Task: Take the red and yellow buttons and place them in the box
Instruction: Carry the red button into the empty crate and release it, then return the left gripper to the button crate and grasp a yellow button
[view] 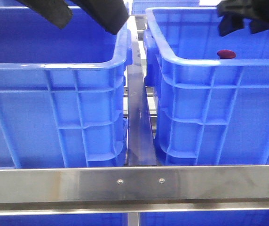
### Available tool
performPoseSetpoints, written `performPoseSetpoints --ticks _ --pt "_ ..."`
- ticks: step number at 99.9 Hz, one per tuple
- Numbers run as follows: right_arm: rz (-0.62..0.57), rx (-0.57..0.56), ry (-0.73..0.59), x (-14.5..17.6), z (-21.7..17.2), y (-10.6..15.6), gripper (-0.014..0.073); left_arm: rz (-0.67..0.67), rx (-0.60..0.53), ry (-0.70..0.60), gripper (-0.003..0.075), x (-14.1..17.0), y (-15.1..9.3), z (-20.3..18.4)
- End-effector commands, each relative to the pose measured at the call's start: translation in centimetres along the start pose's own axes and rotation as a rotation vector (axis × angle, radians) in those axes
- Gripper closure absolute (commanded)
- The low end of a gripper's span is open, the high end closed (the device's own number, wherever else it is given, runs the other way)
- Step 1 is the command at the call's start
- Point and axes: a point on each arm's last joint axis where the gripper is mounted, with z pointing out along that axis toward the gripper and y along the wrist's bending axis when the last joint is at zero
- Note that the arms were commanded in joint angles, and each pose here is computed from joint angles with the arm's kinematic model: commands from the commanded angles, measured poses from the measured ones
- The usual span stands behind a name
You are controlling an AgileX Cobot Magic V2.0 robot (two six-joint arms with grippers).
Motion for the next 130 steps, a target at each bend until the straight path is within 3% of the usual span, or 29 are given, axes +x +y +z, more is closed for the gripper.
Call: performPoseSetpoints --ticks 1,17,34,85,107,130 --pt "-0.009 0.018 -0.099 -1.7 -3.7 -0.2 0.0083 -0.007 -0.002 -0.123 0.0069 -1.4 0.0 -1.6" --pt "0.006 -0.015 -0.135 -0.6 -8.7 0.2 0.0280 -0.007 -0.002 -0.123 0.0069 -1.4 0.0 -1.6" --pt "0.026 -0.087 -0.172 1.2 -13.8 0.9 0.0669 -0.007 -0.002 -0.126 0.0069 -1.5 0.0 -1.7" --pt "0.022 -0.147 -0.400 9.6 -24.2 1.6 0.0655 0.010 -0.047 -0.173 0.0083 -1.8 0.7 -1.9" --pt "0.014 -0.164 -0.425 10.6 -24.9 1.7 0.0655 -0.277 -0.199 -0.211 0.0083 -1.3 5.6 -3.2" --pt "0.005 -0.195 -0.403 10.8 -24.9 2.0 0.0655 -0.454 -0.329 -0.083 0.0083 0.8 10.5 -2.0"
